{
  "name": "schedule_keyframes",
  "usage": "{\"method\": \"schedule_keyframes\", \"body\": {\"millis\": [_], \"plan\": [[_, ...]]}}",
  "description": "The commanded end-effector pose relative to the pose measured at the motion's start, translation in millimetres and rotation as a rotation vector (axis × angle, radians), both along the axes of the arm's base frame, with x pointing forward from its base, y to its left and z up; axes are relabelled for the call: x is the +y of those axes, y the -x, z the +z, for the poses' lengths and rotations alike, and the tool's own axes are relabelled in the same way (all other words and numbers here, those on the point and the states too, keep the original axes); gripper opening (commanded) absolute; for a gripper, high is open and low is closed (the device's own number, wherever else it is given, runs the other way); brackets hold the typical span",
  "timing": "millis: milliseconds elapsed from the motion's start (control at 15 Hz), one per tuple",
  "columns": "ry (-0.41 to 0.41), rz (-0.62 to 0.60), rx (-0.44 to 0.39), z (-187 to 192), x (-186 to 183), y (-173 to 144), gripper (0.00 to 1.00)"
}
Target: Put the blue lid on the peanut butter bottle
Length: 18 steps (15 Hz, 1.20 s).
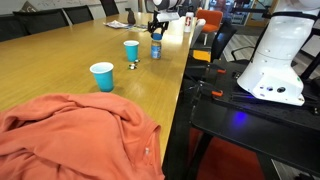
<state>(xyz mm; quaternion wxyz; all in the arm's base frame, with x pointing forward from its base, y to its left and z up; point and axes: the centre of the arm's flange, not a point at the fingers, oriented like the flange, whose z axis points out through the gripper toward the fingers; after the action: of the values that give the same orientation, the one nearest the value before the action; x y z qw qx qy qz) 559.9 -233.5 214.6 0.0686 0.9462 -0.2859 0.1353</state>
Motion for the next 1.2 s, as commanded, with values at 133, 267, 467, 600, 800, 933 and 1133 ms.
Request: {"method": "schedule_keyframes", "body": {"millis": [133, 267, 467, 600, 800, 933, 1133], "plan": [[-0.07, -0.03, 0.09, 7.5, 2.8, -15.2, 0.55], [-0.079, -0.031, 0.108, 9.3, 3.7, -16.5, 0.55], [-0.08, -0.029, 0.119, 7.0, 2.6, -17.3, 0.55], [-0.083, -0.024, 0.113, 4.8, 2.2, -16.9, 0.55], [-0.097, -0.024, 0.114, 1.0, 3.1, -16.5, 0.55], [-0.104, -0.027, 0.113, -1.2, 4.1, -16.9, 0.55], [-0.09, -0.034, 0.11, -4.2, 2.8, -17.7, 0.55]]}}
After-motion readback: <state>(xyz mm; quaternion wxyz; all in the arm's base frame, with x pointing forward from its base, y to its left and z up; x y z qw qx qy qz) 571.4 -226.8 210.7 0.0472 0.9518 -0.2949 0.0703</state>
